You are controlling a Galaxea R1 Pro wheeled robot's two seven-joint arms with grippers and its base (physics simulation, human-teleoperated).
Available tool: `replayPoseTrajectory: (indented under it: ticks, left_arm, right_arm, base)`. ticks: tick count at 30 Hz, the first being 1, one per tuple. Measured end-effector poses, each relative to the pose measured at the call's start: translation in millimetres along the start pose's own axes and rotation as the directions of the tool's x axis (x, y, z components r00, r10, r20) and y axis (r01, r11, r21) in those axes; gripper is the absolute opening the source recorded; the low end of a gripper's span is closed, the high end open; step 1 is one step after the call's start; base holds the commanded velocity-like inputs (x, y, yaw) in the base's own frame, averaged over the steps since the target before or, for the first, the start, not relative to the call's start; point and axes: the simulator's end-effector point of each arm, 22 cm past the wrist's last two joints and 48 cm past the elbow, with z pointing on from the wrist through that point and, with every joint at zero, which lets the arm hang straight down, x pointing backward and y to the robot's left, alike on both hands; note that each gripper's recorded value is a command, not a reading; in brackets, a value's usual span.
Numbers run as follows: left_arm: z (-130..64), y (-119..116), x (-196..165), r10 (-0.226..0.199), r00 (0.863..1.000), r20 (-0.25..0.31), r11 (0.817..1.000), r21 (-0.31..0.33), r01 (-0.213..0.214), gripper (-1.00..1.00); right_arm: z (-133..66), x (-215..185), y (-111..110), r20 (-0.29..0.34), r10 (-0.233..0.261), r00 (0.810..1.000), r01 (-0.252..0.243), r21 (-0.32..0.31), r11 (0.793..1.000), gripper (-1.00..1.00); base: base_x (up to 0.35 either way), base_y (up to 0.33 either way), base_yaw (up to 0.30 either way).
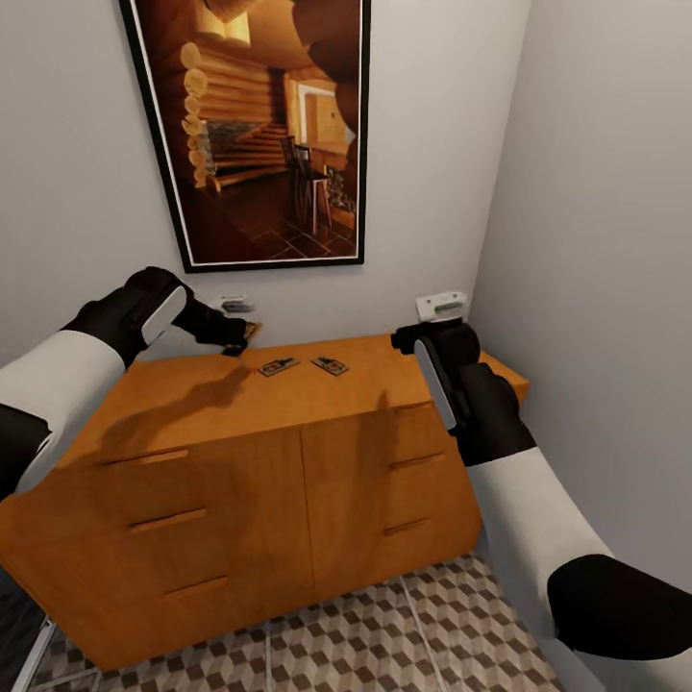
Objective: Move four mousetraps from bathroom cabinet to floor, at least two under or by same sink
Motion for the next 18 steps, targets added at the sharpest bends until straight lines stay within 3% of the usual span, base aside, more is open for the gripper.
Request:
replayPoseTrajectory:
  ticks: [1, 2, 3, 6, 9, 12, 13, 15, 16, 17, 18]
  left_arm:
    - [-18.4, -54.2, -27.6, -0.08, 0.993, 0.082, 0.973, 0.224, 0.06, -1.0]
    - [-53.7, -109.8, -59.9, 0.017, 0.981, 0.194, 0.948, 0.307, -0.077, -1.0]
    - [-66.8, -126.9, -67.7, 0.051, 0.971, 0.232, 0.938, 0.324, -0.127, -1.0]
    - [-82.6, -147.1, -75.2, 0.085, 0.958, 0.275, 0.92, 0.346, -0.181, -1.0]
    - [-102.0, -173.0, -82.6, 0.059, 0.949, 0.309, 0.882, 0.428, -0.194, -1.0]
    - [-134.7, -206.1, -93.4, -0.028, 0.942, 0.333, 0.799, 0.575, -0.18, -1.0]
    - [-139.7, -210.8, -95.0, -0.04, 0.942, 0.335, 0.784, 0.595, -0.178, -1.0]
    - [-159.1, -228.0, -100.5, -0.084, 0.939, 0.334, 0.725, 0.667, -0.173, -1.0]
    - [-167.5, -238.0, -102.1, -0.096, 0.938, 0.334, 0.696, 0.696, -0.176, -1.0]
    - [-171.2, -242.8, -102.8, -0.099, 0.937, 0.335, 0.684, 0.707, -0.18, -1.0]
    - [-180.4, -252.8, -103.5, -0.103, 0.935, 0.339, 0.658, 0.728, -0.191, -1.0]
  right_arm:
    - [-7.9, -10.2, 17.0, 0.033, -0.03, 0.999, 0.031, -0.038, 0.999, 1.0]
    - [-9.2, -11.1, 21.8, 0.038, -0.045, 0.998, 0.047, -0.043, 0.998, 1.0]
    - [-10.4, -11.5, 27.3, 0.04, -0.056, 0.998, 0.058, -0.052, 0.997, 1.0]
    - [-11.8, -9.0, 43.9, 0.035, -0.056, 0.998, 0.059, -0.101, 0.993, 1.0]
    - [-15.4, -10.8, 63.1, 0.032, -0.054, 0.998, 0.058, -0.162, 0.985, 1.0]
    - [-14.7, -4.9, 85.8, 0.018, -0.1, 0.995, 0.102, -0.204, 0.974, 1.0]
    - [-13.9, -3.2, 88.1, 0.015, -0.109, 0.994, 0.109, -0.207, 0.972, 1.0]
    - [-11.4, 2.8, 94.7, 0.001, -0.13, 0.992, 0.127, -0.214, 0.968, 1.0]
    - [-10.1, 5.4, 96.2, -0.005, -0.136, 0.991, 0.132, -0.216, 0.968, 1.0]
    - [-9.4, 6.7, 96.8, -0.008, -0.139, 0.99, 0.134, -0.216, 0.967, 1.0]
    - [-8.3, 8.9, 97.5, -0.014, -0.143, 0.99, 0.136, -0.216, 0.967, 1.0]
  base:
    - [0.002, 0.0, 0.0]
    - [0.001, 0.0, 0.0]
    - [0.0, 0.0, 0.0]
    - [0.0, 0.0, 0.0]
    - [0.0, 0.0, 0.0]
    - [0.0, 0.0, 0.0]
    - [0.0, 0.0, 0.0]
    - [0.0, 0.0, 0.0]
    - [0.0, 0.0, 0.0]
    - [0.0, 0.0, 0.0]
    - [0.0, 0.0, 0.0]
